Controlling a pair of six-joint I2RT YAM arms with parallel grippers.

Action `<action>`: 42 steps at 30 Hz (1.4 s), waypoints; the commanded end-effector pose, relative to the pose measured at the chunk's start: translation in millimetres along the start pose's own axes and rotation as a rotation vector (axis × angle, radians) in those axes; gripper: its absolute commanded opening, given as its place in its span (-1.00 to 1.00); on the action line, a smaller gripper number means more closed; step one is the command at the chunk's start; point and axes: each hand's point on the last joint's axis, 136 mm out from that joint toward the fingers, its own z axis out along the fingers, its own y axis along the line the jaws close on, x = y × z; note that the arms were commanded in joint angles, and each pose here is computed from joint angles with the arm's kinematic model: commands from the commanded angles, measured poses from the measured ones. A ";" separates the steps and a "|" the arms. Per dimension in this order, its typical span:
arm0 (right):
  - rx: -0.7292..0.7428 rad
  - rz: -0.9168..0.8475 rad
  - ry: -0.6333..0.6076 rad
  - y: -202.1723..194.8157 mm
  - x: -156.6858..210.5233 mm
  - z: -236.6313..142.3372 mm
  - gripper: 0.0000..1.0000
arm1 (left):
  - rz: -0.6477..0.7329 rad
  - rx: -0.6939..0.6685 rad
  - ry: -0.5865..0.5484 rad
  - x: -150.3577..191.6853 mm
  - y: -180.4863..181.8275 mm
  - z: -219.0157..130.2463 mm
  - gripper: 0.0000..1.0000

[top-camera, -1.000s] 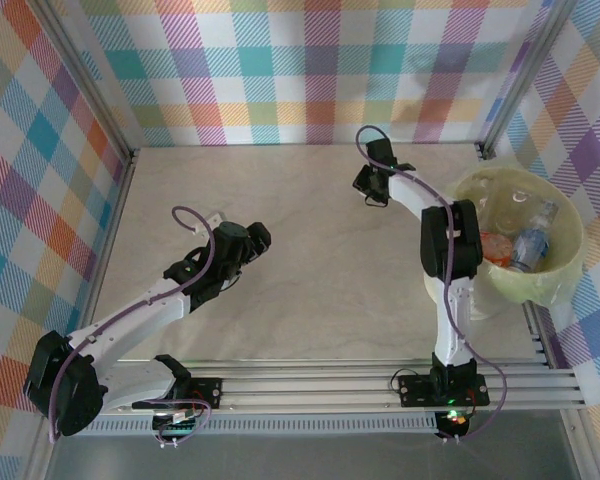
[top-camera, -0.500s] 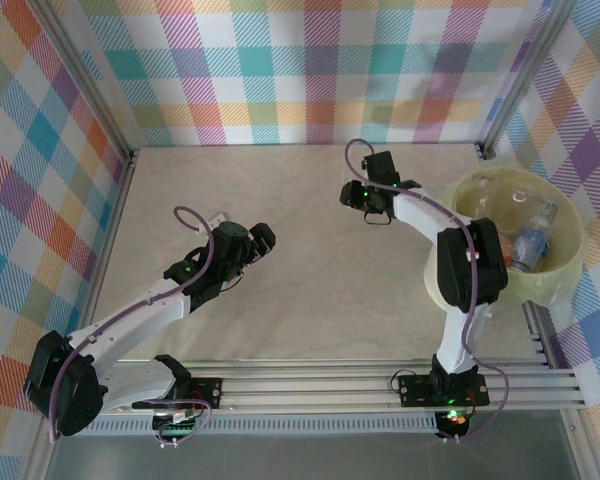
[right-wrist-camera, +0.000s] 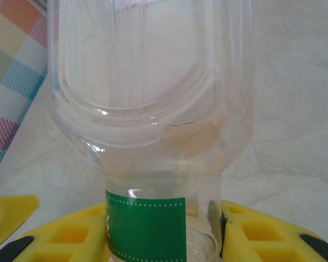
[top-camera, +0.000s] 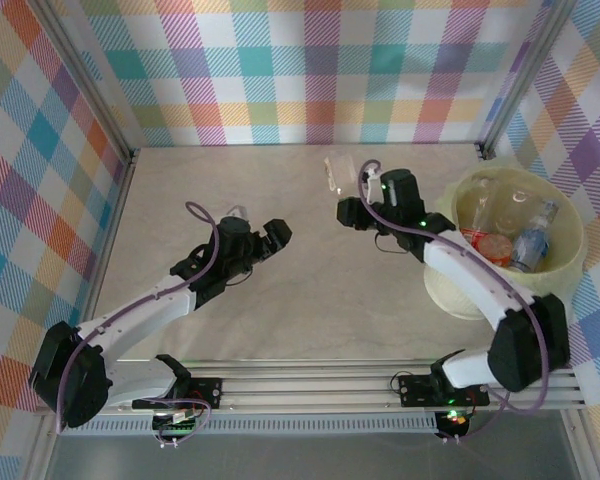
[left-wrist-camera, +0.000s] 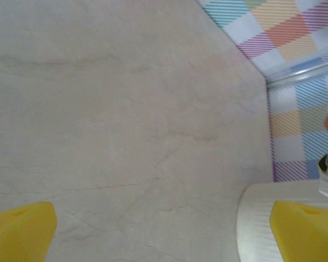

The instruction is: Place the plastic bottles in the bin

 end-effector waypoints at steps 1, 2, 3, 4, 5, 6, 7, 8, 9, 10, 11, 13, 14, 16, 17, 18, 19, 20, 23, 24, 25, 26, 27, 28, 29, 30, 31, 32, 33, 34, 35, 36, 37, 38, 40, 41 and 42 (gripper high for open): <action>-0.058 -0.071 -0.039 18.8 -3.2 -32.7 -0.56 | 0.036 0.186 0.017 -5.9 -53.2 -2.4 1.00; -0.058 -0.082 -0.049 20.8 -3.9 -40.8 -0.56 | 0.048 0.213 0.028 -3.9 -61.3 -2.0 1.00; -0.052 -0.095 -0.064 22.1 -6.1 -49.6 -0.57 | 0.062 0.242 0.041 -1.1 -71.0 -1.0 1.00; -0.035 -0.101 -0.081 22.6 -9.7 -59.7 -0.57 | 0.079 0.276 0.057 2.3 -81.2 -0.2 1.00; -0.010 -0.093 -0.091 21.5 -13.5 -68.6 -0.55 | 0.096 0.309 0.070 5.5 -90.9 0.0 1.00; 0.032 -0.076 -0.104 18.3 -19.8 -78.7 -0.55 | 0.116 0.347 0.085 9.0 -102.3 0.4 1.00; 0.066 -0.064 -0.106 15.7 -23.9 -86.6 -0.54 | 0.133 0.383 0.100 13.3 -113.2 0.8 1.00; 0.081 -0.064 -0.112 16.5 -28.2 -93.8 -0.53 | 0.149 0.412 0.108 16.3 -122.0 1.0 1.00; 0.088 -0.071 -0.119 18.3 -32.1 -100.4 -0.52 | 0.162 0.445 0.116 18.9 -131.9 0.7 1.00; 0.088 -0.079 -0.133 20.6 -35.8 -106.9 -0.51 | 0.169 0.473 0.123 21.0 -139.8 1.9 1.00; 0.090 -0.087 -0.150 22.3 -39.4 -112.1 -0.50 | 0.175 0.498 0.131 22.9 -146.4 2.3 1.00; 0.118 -0.097 -0.189 21.1 -46.2 -124.8 -0.50 | 0.188 0.554 0.150 27.5 -161.3 2.4 1.00; 0.144 -0.096 -0.205 18.5 -49.6 -131.2 -0.51 | 0.193 0.574 0.156 28.6 -166.3 1.6 1.00; 0.225 -0.094 -0.233 8.9 -55.2 -146.8 -0.53 | 0.205 0.605 0.166 31.3 -175.0 0.7 1.00; 0.263 -0.093 -0.244 4.2 -57.3 -154.3 -0.53 | 0.210 0.612 0.170 32.4 -177.8 0.4 1.00; 0.320 -0.092 -0.257 -3.8 -59.0 -163.1 -0.53 | 0.217 0.615 0.172 32.6 -179.3 1.0 1.00; 0.391 -0.090 -0.272 -14.0 -60.6 -173.6 -0.53 | 0.222 0.613 0.174 33.0 -180.3 2.0 1.00; 0.462 -0.086 -0.286 -24.2 -61.7 -183.0 -0.53 | 0.224 0.607 0.177 33.7 -180.4 3.0 1.00; 0.660 -0.116 -0.309 -51.2 -60.3 -211.1 -0.54 | 0.227 0.591 0.180 33.1 -181.4 8.8 1.00; 0.713 -0.128 -0.317 -57.8 -59.9 -220.9 -0.54 | 0.224 0.589 0.181 32.7 -182.1 10.9 1.00; 0.765 -0.134 -0.323 -64.5 -59.8 -230.1 -0.53 | 0.218 0.589 0.183 32.6 -183.2 12.7 1.00; 0.803 -0.140 -0.330 -69.3 -59.2 -237.6 -0.53 | 0.213 0.587 0.185 32.5 -183.3 14.7 1.00; 0.852 -0.147 -0.342 -75.3 -58.9 -248.0 -0.52 | 0.206 0.585 0.188 32.6 -183.6 17.0 1.00; 0.895 -0.152 -0.356 -80.8 -58.8 -257.4 -0.52 | 0.200 0.583 0.190 33.1 -184.1 18.5 1.00; 0.927 -0.157 -0.362 -85.8 -57.9 -264.3 -0.53 | 0.195 0.581 0.192 33.8 -183.9 20.2 1.00; 0.960 -0.159 -0.368 -91.3 -56.9 -272.8 -0.54 | 0.189 0.578 0.195 34.1 -183.9 21.9 1.00; 0.990 -0.153 -0.375 -97.5 -55.4 -281.5 -0.55 | 0.183 0.573 0.200 34.9 -182.9 23.2 1.00; 1.015 -0.144 -0.372 -103.5 -52.9 -288.9 -0.54 | 0.179 0.568 0.203 35.8 -181.5 24.8 1.00; 1.035 -0.126 -0.359 -109.3 -49.1 -296.3 -0.53 | 0.176 0.564 0.205 36.1 -180.8 24.9 1.00; 1.047 -0.106 -0.341 -114.0 -45.6 -302.6 -0.53 | 0.173 0.554 0.208 36.9 -178.5 26.8 1.00; 1.061 -0.092 -0.319 -118.6 -42.2 -306.7 -0.52 | 0.172 0.547 0.209 37.1 -177.2 27.2 1.00; 1.059 -0.083 -0.287 -122.1 -38.4 -306.5 -0.52 | 0.172 0.539 0.209 37.0 -175.6 28.0 1.00; 1.074 -0.071 -0.255 -127.2 -34.5 -308.1 -0.52 | 0.170 0.533 0.211 37.5 -174.8 28.5 1.00; 1.090 -0.063 -0.230 -131.7 -31.2 -309.0 -0.52 | 0.169 0.529 0.211 37.4 -174.1 29.0 1.00; 1.133 -0.040 -0.181 -142.3 -24.8 -313.1 -0.52 | 0.170 0.523 0.212 37.3 -173.8 29.7 1.00; 1.150 -0.029 -0.167 -145.8 -22.7 -316.0 -0.52 | 0.170 0.521 0.211 36.8 -173.8 29.9 1.00; 1.166 -0.018 -0.148 -149.5 -19.8 -318.9 -0.52 | 0.169 0.519 0.210 36.6 -173.4 30.1 1.00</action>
